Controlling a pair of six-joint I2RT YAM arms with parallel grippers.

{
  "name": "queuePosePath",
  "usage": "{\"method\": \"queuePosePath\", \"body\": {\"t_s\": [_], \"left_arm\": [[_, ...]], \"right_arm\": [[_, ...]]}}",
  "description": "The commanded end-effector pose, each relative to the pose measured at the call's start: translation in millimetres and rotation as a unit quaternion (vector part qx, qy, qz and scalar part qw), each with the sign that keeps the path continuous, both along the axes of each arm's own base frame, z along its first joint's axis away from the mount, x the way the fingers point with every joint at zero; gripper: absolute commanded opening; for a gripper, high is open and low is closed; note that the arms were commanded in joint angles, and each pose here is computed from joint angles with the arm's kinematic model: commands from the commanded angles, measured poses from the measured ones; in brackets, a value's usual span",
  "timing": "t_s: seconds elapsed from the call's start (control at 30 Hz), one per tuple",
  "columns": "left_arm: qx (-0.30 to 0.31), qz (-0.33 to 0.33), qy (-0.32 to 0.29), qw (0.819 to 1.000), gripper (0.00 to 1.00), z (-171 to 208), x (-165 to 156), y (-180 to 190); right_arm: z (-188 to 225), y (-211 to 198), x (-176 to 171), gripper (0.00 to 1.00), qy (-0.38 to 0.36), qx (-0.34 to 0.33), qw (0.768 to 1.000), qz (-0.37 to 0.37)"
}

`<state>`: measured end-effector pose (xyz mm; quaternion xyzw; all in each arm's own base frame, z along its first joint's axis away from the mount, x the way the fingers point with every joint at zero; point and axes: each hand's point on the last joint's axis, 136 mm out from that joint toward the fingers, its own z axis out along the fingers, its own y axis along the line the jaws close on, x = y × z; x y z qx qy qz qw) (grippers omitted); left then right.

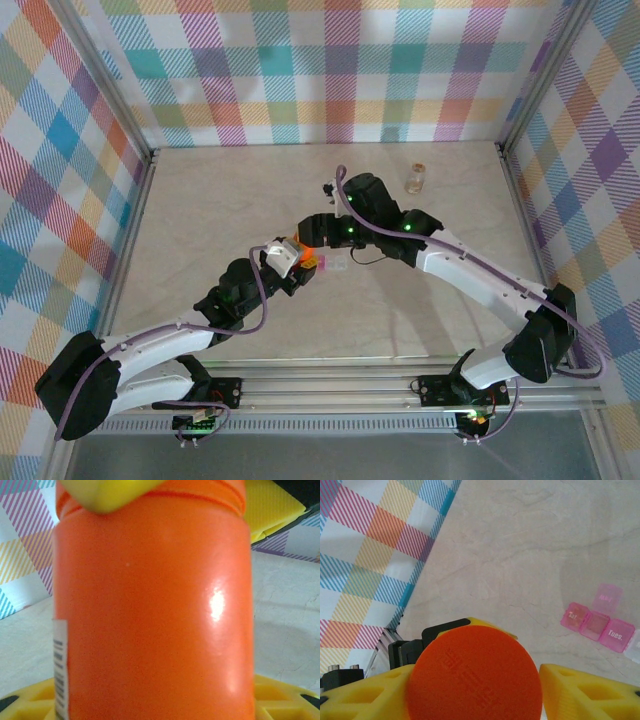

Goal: Sort the pills into containers

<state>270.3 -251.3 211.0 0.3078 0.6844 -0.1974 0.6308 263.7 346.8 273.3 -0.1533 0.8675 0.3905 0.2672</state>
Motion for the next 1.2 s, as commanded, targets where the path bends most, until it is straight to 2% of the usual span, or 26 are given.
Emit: {"method": "queuePosePath", "body": {"t_s": [0.0,0.13,0.23,0.27,0.33,0.47,0.57,0.67,0.77,0.83,0.93,1.07,1.17], "left_arm": [[-0.032,-0.003,-0.025,0.999,0.05,28,1,-1],[-0.035,-0.015,-0.029,0.999,0.05,30,-4,-2],[-0.041,-0.045,-0.042,0.997,0.05,34,-15,-5],[-0.041,-0.061,-0.045,0.996,0.05,34,-21,-6],[-0.043,-0.107,-0.060,0.992,0.05,38,-39,-10],[-0.037,-0.169,-0.065,0.983,0.05,40,-64,-13],[-0.031,-0.190,-0.063,0.979,0.05,38,-73,-14],[-0.029,-0.191,-0.060,0.979,0.05,34,-74,-13],[-0.026,-0.190,-0.055,0.980,0.05,32,-73,-13],[-0.025,-0.189,-0.054,0.980,0.05,32,-72,-13],[-0.023,-0.183,-0.052,0.981,0.05,30,-70,-13],[-0.018,-0.172,-0.050,0.984,0.04,28,-66,-11],[-0.013,-0.150,-0.047,0.988,0.04,24,-59,-8]], "right_arm": [[0,5,-7,0.62,-0.010,-0.002,1.000,0.027],[9,7,-15,0.49,-0.049,0.005,0.996,0.070],[23,11,-29,0.40,-0.125,0.012,0.980,0.152],[27,13,-39,0.40,-0.153,0.016,0.968,0.196],[27,13,-70,0.40,-0.217,0.023,0.926,0.309],[3,-5,-89,0.40,-0.316,-0.028,0.855,0.410],[-5,-15,-93,0.40,-0.335,-0.051,0.824,0.454],[-1,-20,-88,0.46,-0.351,-0.065,0.808,0.469],[7,-20,-78,0.54,-0.374,-0.074,0.803,0.458],[16,-19,-71,0.69,-0.379,-0.078,0.809,0.443],[26,-19,-66,0.81,-0.376,-0.082,0.821,0.421],[36,-23,-63,0.85,-0.377,-0.077,0.839,0.384],[50,-24,-62,0.86,-0.363,-0.047,0.868,0.335]]}}
